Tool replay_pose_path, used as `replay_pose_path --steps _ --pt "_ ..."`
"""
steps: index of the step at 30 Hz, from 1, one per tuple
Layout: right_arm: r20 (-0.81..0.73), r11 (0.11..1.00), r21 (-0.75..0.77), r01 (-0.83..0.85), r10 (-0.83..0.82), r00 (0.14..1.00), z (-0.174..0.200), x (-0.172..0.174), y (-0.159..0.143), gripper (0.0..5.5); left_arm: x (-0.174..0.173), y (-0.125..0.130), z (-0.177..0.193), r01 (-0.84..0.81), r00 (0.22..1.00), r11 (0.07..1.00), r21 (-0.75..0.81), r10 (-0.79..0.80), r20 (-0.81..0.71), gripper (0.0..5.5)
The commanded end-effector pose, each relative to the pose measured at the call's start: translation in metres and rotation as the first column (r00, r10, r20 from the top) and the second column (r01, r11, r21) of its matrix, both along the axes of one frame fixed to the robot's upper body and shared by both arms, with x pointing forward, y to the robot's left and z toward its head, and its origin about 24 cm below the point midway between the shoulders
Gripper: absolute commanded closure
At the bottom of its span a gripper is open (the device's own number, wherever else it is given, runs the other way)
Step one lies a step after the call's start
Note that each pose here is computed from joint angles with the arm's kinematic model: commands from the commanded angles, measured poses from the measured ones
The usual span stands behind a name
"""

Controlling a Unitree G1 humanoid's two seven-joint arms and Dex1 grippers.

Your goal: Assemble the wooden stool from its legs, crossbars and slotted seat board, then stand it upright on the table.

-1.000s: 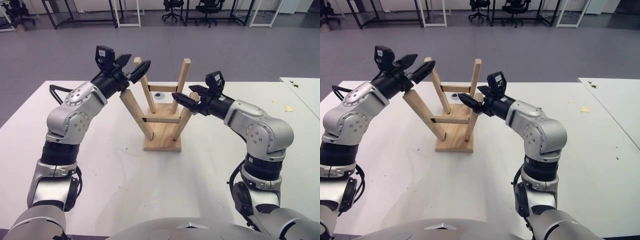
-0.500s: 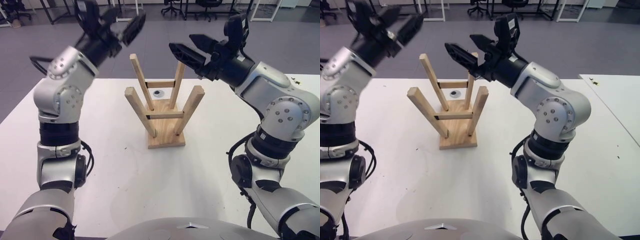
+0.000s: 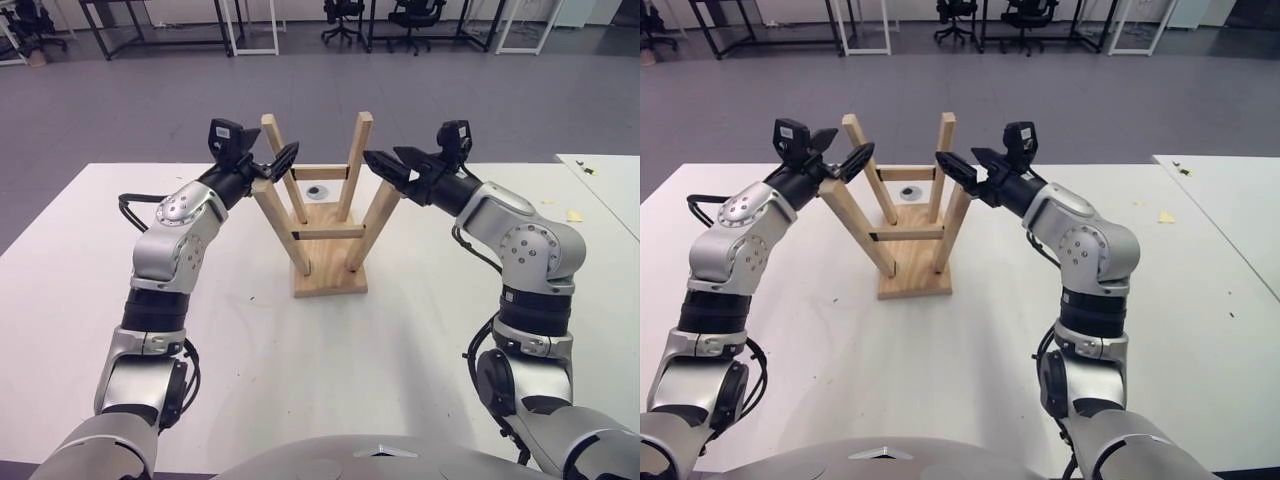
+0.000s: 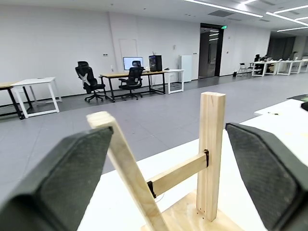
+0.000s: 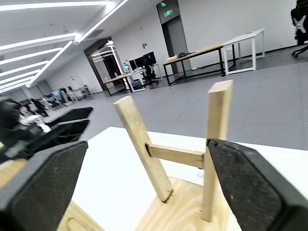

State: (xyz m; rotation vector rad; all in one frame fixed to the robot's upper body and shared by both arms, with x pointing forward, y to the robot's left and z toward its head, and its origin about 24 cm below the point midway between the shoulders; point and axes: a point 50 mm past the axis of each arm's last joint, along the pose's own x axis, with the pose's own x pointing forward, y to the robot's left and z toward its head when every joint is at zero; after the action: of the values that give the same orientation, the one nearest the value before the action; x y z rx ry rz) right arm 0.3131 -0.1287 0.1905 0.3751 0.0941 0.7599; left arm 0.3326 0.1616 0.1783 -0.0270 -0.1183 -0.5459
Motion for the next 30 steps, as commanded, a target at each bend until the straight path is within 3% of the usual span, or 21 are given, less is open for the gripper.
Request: replay_pose_path --steps 1,6,10,14,17,19,26,30 --pt "0.098 0.997 0.073 -0.033 0.026 0.995 0.035 0.0 0.002 0.9 -0.001 0.001 0.022 -0.002 0.998 1.0 -0.015 0.003 0.058 1.18" --pt "0.229 0.993 0.116 0.003 -0.029 0.973 0.073 -0.001 -0.012 0.9 -0.005 0.019 0.086 -0.008 0.969 0.995 -0.095 0.031 0.245 1.18" --pt "0.265 0.996 0.088 0.006 -0.03 0.964 0.081 -0.002 -0.009 0.9 -0.022 0.019 0.102 0.036 0.963 0.991 -0.132 0.001 0.269 1.18" --pt "0.062 0.995 0.088 0.057 -0.062 0.996 0.031 0.01 -0.009 0.9 -0.026 0.016 0.049 0.039 0.998 0.973 -0.227 -0.025 0.064 1.18" --pt "-0.106 0.997 0.043 0.061 -0.056 0.993 -0.014 0.017 0.0 0.9 -0.017 0.006 -0.019 -0.019 0.993 0.994 -0.112 0.006 -0.119 1.18" --pt "-0.146 0.999 0.0 0.053 -0.052 0.988 -0.028 0.017 0.003 0.9 -0.018 0.0 -0.034 -0.006 0.991 0.998 -0.062 -0.002 -0.131 1.18" --pt "0.081 0.99 0.129 0.057 -0.068 0.994 0.029 0.015 -0.007 0.9 -0.014 0.016 0.025 -0.021 0.993 0.99 -0.141 0.037 0.113 1.18" --pt "0.104 0.952 0.208 0.223 -0.248 0.963 0.036 0.033 -0.04 0.9 -0.021 0.025 0.079 0.035 0.957 0.972 -0.234 0.035 0.287 1.18"
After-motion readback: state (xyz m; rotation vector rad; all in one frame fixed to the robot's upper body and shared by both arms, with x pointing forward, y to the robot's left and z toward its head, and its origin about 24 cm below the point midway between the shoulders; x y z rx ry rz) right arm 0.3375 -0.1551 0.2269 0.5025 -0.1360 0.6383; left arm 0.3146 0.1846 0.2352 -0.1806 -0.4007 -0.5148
